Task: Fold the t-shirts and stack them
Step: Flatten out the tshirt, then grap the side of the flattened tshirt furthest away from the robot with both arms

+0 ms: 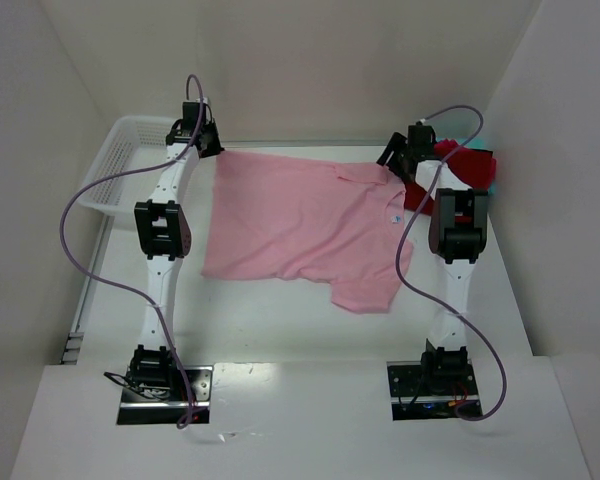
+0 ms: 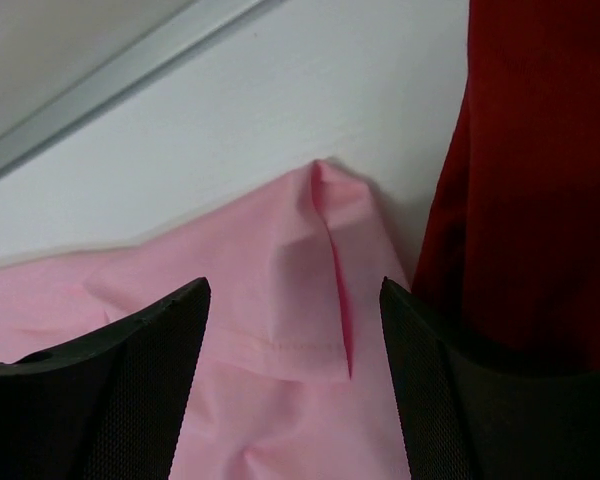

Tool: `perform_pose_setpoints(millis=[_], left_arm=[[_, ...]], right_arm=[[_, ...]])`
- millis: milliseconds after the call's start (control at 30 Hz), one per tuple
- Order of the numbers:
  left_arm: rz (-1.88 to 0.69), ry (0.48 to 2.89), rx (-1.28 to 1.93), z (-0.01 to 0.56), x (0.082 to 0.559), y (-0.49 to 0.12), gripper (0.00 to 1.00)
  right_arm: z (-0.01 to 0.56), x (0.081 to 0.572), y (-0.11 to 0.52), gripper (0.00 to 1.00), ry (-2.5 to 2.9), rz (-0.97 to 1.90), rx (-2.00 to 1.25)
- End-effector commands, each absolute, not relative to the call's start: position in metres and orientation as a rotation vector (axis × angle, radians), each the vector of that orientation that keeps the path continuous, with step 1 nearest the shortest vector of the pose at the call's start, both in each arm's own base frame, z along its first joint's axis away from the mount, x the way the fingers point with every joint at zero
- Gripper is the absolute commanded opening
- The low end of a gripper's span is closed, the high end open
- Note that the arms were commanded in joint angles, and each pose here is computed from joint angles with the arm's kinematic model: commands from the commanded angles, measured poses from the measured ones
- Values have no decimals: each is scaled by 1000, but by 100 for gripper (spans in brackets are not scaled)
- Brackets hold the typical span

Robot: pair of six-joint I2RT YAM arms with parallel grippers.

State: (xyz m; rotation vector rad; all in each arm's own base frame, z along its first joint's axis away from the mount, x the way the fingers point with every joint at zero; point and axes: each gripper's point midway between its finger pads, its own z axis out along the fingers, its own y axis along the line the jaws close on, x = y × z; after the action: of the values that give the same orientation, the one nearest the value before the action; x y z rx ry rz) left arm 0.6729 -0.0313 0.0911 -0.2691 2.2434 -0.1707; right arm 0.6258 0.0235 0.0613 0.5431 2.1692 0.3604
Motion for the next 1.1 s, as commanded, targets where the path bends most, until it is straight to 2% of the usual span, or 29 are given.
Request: perform_pose_setpoints(millis=[0, 133, 333, 500, 667, 800, 933, 1067], left_arm=[[-170, 2203, -215, 118, 675, -28, 0], [-169, 2203, -215, 118, 675, -28, 0], [-181, 2204, -209, 118, 675, -30, 0], [-181, 2204, -209, 118, 675, -30, 0], [-180, 2213, -210, 112, 675, -30, 0], [-180, 2213, -210, 112, 675, -30, 0], [-180, 2213, -210, 112, 675, -30, 0], [-180, 2213, -210, 112, 675, -30, 0]], right_arm=[[87, 620, 29, 75, 2149, 415, 460], [72, 613, 33, 73, 2186, 433, 447], [85, 621, 32, 72, 2155, 426, 442], [67, 625, 35, 57, 2199, 442, 432], [63, 624, 41, 50, 2214, 446, 426], [55, 625, 43, 51, 2243, 422, 438], [55, 623, 34, 71, 2254, 358, 441], [55, 621, 32, 73, 2267, 339, 435]])
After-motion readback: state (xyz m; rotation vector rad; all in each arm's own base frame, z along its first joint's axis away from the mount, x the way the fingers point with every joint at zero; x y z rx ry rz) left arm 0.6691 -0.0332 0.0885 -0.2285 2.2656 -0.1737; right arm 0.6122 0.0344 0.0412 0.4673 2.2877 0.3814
